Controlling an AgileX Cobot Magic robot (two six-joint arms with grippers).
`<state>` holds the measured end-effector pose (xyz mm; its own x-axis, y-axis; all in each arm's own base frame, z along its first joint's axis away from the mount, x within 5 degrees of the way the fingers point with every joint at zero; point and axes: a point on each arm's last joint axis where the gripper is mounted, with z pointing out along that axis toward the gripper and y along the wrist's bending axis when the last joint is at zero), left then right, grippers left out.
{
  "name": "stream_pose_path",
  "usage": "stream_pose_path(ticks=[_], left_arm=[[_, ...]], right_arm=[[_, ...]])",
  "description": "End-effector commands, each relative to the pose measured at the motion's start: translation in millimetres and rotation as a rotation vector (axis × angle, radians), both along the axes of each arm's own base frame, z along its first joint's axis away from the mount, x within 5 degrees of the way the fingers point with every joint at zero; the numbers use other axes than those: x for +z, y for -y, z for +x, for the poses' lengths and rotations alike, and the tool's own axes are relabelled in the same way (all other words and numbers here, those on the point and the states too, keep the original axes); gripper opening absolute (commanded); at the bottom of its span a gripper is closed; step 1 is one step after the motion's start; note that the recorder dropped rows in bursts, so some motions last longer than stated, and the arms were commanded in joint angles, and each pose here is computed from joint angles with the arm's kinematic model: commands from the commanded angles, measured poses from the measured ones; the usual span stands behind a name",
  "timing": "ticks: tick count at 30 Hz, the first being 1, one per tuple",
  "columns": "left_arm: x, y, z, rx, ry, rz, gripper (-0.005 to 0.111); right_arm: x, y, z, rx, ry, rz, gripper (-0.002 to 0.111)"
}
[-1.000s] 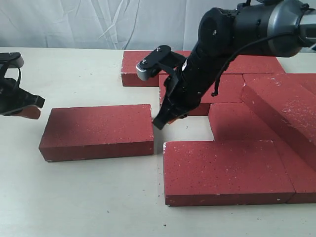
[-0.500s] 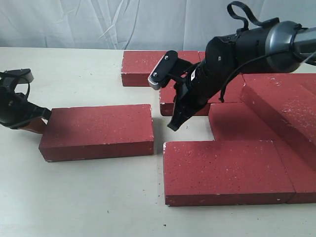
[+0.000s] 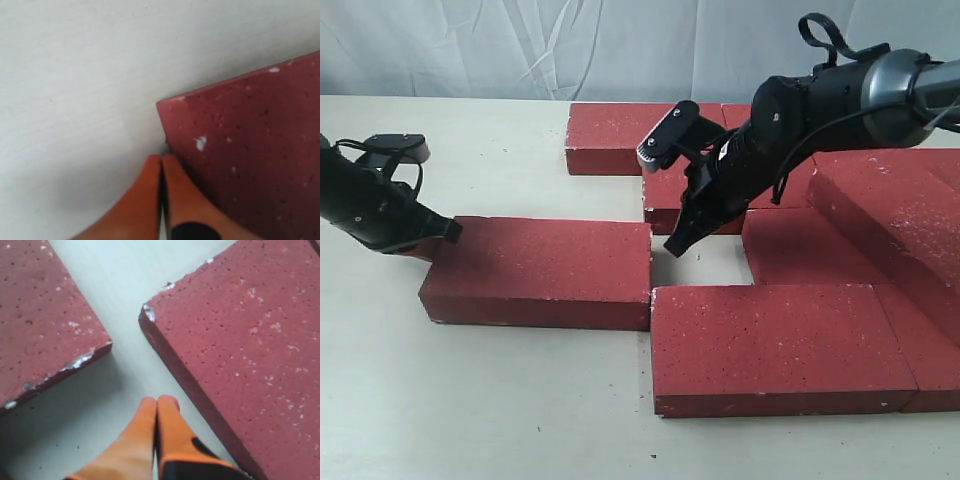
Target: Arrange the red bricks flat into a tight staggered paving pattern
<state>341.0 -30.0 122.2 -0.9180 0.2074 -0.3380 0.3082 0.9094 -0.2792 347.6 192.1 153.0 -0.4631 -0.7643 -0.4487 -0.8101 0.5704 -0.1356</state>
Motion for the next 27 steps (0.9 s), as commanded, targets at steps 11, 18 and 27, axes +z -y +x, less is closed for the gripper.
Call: stream_pose_path(ticks=[11, 18, 27], left_arm=[[1.5, -0.7, 6.5, 0.030, 0.057, 0.027, 0.000], [1.4, -0.9, 6.4, 0.027, 0.057, 0.030, 0.000], [3.2, -0.9, 8.7, 0.028, 0.067, 0.030, 0.000]], right_arm=[[37.5, -45.8, -38.2, 0.210, -0.294, 0.111, -0.001], [30.4, -67.0, -57.7, 0.364, -0.303, 0.069, -0.001], [-11.7, -76.5, -52.6, 0.430, -0.265, -0.040, -0.001]])
